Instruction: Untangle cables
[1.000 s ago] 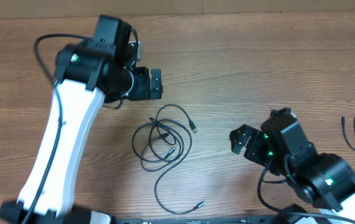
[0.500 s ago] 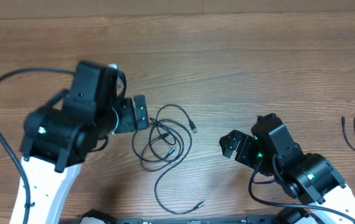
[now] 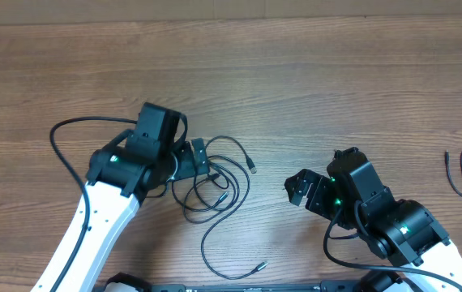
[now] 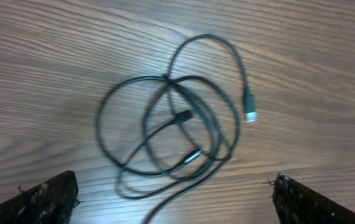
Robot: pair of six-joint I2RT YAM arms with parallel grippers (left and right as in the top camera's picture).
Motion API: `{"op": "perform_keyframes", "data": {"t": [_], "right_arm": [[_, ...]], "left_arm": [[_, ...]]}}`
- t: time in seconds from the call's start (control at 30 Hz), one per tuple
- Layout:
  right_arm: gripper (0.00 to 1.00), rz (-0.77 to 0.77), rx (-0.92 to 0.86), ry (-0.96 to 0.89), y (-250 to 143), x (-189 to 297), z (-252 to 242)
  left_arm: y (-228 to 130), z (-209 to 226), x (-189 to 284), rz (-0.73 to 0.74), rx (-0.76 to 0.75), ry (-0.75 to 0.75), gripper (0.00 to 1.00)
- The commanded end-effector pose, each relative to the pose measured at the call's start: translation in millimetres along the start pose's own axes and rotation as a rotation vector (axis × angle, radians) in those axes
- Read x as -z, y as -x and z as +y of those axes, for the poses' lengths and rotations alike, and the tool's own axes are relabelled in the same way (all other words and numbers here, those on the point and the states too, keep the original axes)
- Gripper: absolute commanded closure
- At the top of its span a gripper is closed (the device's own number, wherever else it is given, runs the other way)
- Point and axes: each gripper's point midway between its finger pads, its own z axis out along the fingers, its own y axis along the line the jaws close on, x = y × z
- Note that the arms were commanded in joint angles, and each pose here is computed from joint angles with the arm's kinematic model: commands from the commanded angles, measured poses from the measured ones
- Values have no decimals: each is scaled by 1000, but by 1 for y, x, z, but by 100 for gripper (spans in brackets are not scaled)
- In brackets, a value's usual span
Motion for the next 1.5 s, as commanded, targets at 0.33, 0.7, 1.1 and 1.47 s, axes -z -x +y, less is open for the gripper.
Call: {"op": "perform_keyframes", "data": {"t": [0.33, 0.7, 1.1, 1.47], "right_arm": [[0, 3, 2, 3, -1, -1, 1], [0, 72, -6, -72, -7, -21, -7], [0, 123, -11, -52, -14, -25, -2], [0, 97, 1, 57, -6, -26, 23]], "left_arm": [[-35, -49, -88, 299, 120, -84, 12], [-40, -59, -146, 327, 165, -57, 33], [-8, -66, -114, 273, 38, -119, 96], [47, -111, 54, -54, -222, -335, 96]]}}
